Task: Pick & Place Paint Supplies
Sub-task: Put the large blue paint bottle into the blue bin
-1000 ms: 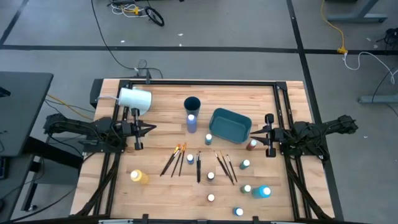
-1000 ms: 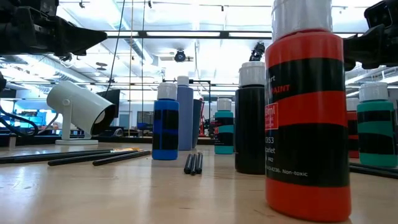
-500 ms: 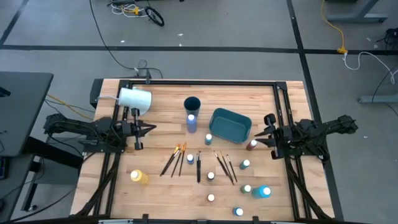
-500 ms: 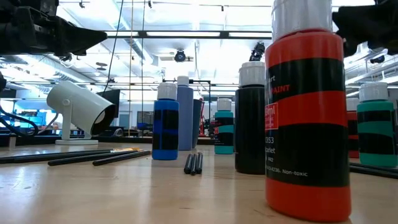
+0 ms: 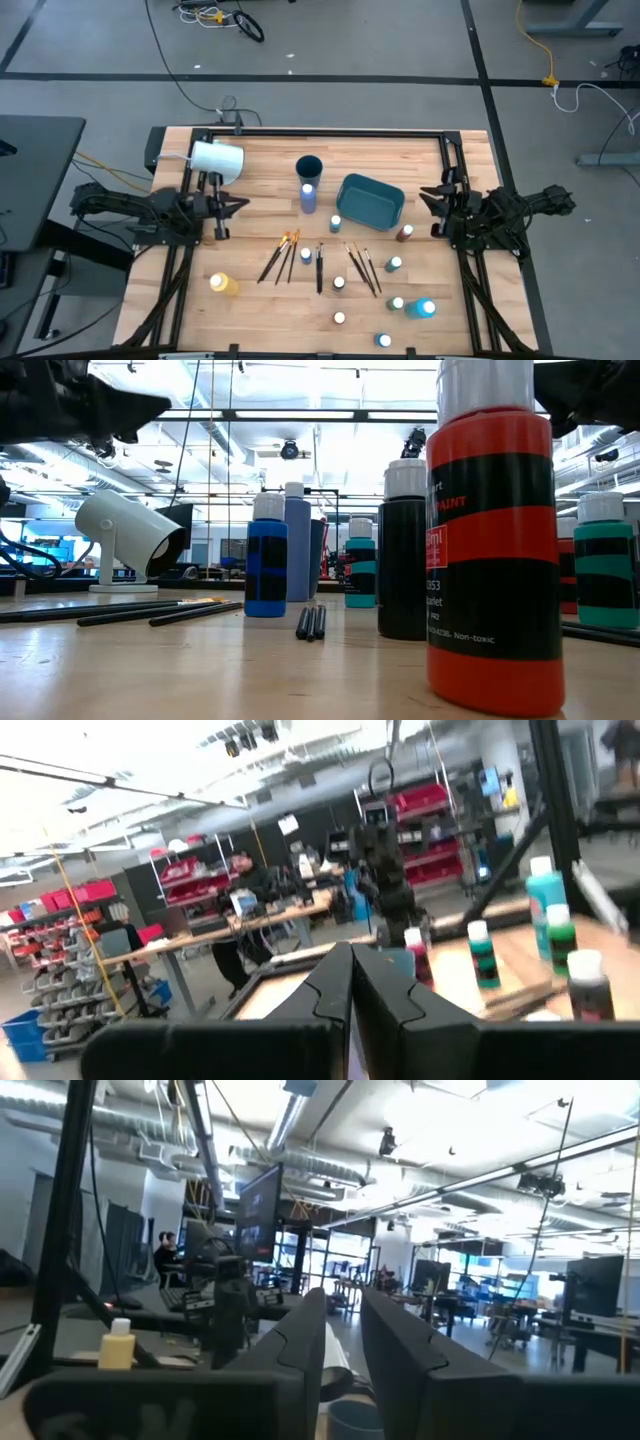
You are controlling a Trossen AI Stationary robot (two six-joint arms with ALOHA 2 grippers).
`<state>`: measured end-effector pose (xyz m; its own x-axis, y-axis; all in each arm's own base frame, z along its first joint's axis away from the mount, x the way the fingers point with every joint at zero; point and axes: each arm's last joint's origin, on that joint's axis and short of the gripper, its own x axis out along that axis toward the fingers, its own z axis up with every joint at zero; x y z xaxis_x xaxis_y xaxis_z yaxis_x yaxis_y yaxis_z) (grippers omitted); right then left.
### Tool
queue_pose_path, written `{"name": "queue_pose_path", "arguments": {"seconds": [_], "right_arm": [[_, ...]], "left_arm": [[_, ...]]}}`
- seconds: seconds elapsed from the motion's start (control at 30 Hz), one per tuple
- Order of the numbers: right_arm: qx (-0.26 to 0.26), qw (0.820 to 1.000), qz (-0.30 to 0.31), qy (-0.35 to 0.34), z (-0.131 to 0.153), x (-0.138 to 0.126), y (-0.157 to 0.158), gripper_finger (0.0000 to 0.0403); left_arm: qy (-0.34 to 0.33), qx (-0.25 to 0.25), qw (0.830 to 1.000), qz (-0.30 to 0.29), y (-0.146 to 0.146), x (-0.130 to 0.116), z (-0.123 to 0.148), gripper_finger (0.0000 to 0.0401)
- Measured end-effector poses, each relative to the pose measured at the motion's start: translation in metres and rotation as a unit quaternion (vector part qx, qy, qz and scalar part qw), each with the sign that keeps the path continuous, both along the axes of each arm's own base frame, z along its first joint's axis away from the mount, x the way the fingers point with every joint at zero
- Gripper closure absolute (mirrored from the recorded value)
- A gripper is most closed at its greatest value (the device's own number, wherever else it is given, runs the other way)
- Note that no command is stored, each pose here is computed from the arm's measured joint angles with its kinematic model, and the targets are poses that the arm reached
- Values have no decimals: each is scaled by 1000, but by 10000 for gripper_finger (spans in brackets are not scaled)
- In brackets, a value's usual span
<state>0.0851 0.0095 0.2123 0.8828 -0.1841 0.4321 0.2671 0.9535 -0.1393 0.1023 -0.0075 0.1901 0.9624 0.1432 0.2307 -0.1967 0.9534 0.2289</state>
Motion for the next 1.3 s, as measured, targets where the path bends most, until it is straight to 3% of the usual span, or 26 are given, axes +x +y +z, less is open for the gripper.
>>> {"name": "queue_pose_path", "arguments": {"seconds": [0.27, 0.43, 0.77, 0.97, 1.3], "right_arm": [[-2, 1000, 0, 0, 0, 0, 0, 307], [-4, 999, 3, 37, -7, 3, 1, 269], [23, 997, 56, 45, -10, 5, 3, 230], [42, 992, 109, 41, -10, 5, 6, 229], [79, 988, 126, 37, -10, 5, 6, 229]], "left_arm": [[-56, -23, 995, -76, -4, -3, 10, 383], [-91, -37, 993, -71, -3, -5, 16, 376], [-85, -56, 992, -71, -3, 0, 24, 299], [-100, -82, 989, -73, -5, 12, 43, 270], [-41, -116, 989, -80, -11, 54, 68, 264]]}}
